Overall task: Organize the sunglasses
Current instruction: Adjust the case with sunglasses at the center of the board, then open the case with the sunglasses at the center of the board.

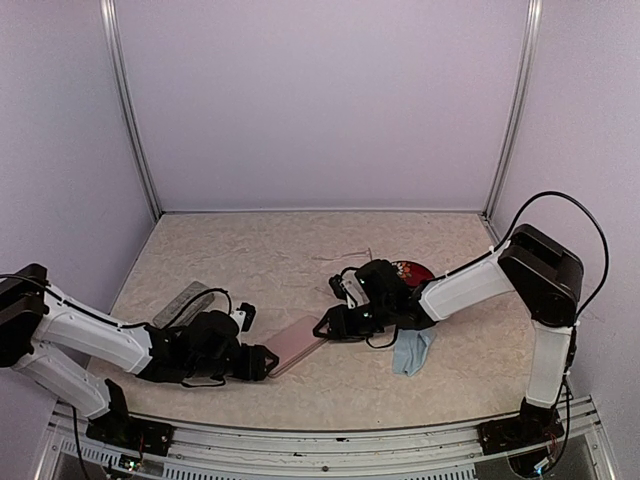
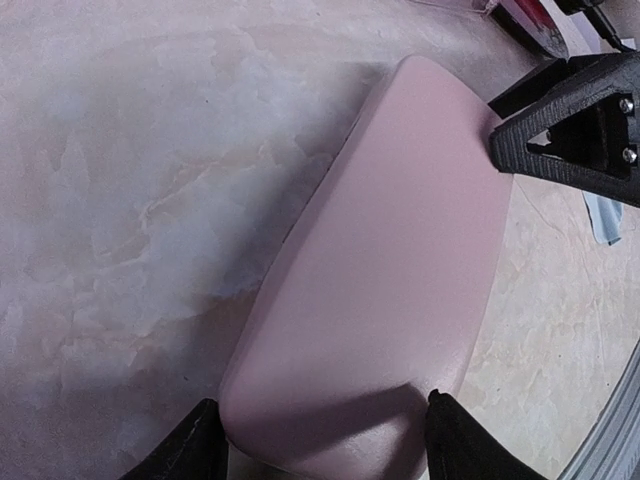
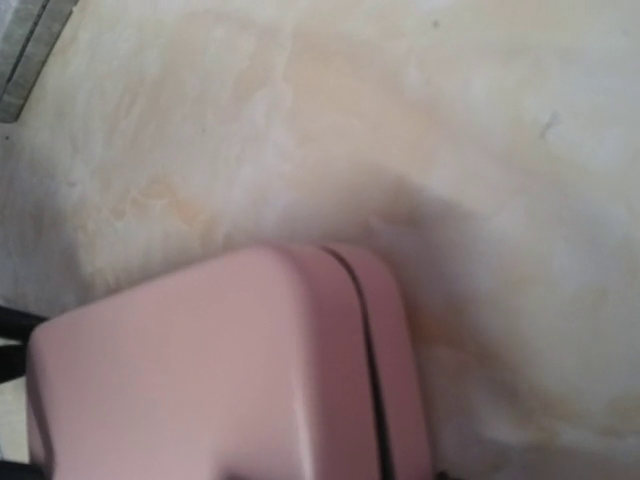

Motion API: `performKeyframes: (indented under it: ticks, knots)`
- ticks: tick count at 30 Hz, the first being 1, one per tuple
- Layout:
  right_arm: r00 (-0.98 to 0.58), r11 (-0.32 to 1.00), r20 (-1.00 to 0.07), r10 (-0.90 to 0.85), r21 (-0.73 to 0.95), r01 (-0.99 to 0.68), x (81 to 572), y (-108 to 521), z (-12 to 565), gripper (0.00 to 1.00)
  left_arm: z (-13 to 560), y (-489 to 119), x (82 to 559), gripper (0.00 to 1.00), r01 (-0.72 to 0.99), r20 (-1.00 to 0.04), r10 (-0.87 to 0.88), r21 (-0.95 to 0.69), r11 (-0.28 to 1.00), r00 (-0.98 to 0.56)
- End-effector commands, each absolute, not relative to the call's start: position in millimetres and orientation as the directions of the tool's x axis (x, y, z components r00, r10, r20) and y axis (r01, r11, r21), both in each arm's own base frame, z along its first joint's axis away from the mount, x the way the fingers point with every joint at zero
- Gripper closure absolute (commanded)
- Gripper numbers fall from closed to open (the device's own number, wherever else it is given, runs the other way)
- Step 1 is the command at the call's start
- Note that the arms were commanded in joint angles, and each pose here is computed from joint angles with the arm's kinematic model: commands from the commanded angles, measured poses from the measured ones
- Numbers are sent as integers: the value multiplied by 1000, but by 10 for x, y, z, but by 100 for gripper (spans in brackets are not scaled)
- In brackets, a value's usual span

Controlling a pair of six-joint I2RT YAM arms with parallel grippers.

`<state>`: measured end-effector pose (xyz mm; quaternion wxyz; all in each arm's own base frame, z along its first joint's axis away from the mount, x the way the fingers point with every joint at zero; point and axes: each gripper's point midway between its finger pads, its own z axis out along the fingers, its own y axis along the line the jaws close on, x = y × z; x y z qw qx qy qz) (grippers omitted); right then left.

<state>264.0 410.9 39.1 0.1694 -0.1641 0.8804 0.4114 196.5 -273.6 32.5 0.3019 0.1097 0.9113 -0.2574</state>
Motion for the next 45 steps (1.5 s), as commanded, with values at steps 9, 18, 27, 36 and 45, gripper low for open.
performKeyframes:
  ticks: [9,18,27,36,45]
  knots:
    - [-875,736,-401,-272,499,-458,2486,3907,-26,64,-262,-2466,1535,40,309,-496,145,-267,913,-856]
    - [-842,704,-464,-275,500,-505,2544,3944,254,54,55,-2657,1618,27,356,-574,145,-274,894,-806]
    - [-830,634,-504,-239,567,-526,2570,3950,622,45,605,-2761,1837,3,412,-681,123,-280,867,-722]
    - [-834,630,-505,-222,578,-518,2512,3845,654,39,692,-2999,2067,1,557,-704,303,-157,815,-642]
    - [-850,633,-477,-221,593,-498,2345,3686,545,37,358,-3091,2262,1,650,-610,482,-73,757,-630]
